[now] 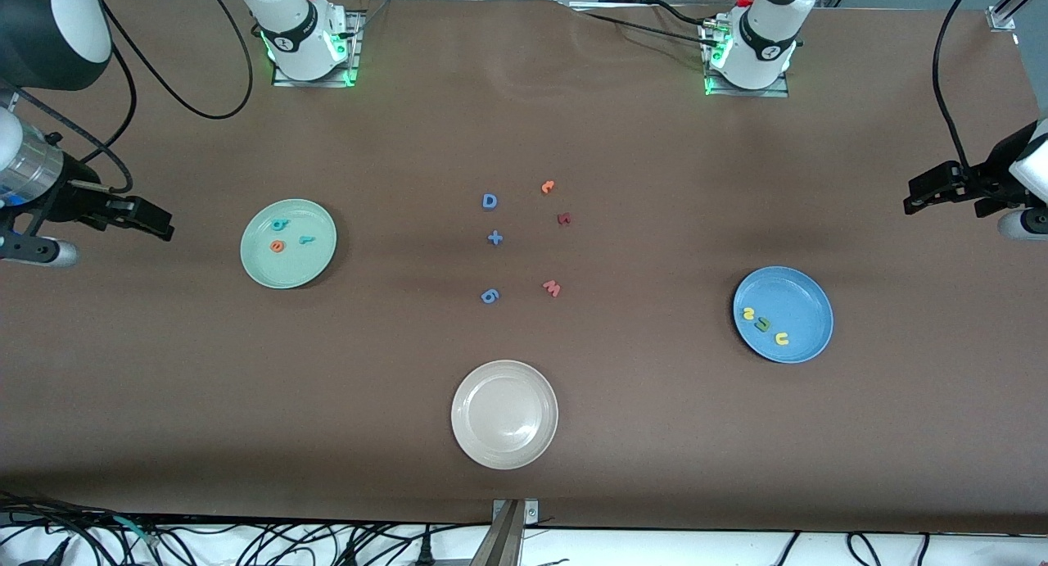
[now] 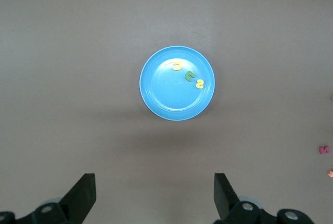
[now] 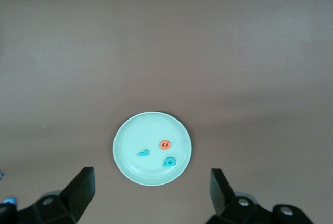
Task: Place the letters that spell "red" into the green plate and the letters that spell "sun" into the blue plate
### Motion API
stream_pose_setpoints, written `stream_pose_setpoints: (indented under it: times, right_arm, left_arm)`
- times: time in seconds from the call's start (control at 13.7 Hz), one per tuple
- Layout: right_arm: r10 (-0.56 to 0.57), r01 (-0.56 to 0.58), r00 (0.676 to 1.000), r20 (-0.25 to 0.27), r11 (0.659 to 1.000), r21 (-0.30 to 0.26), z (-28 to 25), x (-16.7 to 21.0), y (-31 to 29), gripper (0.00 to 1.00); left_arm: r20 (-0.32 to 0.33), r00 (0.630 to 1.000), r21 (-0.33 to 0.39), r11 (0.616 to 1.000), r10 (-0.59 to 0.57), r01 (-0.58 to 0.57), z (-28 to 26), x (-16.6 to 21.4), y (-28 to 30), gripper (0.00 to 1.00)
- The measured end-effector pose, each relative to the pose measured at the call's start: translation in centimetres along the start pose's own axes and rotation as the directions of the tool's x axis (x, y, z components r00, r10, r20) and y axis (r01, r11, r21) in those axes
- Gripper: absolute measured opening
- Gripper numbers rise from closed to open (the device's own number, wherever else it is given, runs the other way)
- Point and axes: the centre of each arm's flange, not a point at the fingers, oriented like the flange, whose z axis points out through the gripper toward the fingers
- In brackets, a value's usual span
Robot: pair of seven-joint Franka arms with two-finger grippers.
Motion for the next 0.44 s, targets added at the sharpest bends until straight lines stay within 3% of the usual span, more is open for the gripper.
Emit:
stream_pose_setpoints:
  times: [0.44]
  right_arm:
    - [-0.012, 0.012, 1.000, -0.009, 1.000, 0.011, -0.36, -0.12, -0.90, 1.00]
  left_arm:
    - [0.000, 1.000, 0.000, 1.000, 0.000, 0.000, 0.00, 0.00, 0.00, 1.00]
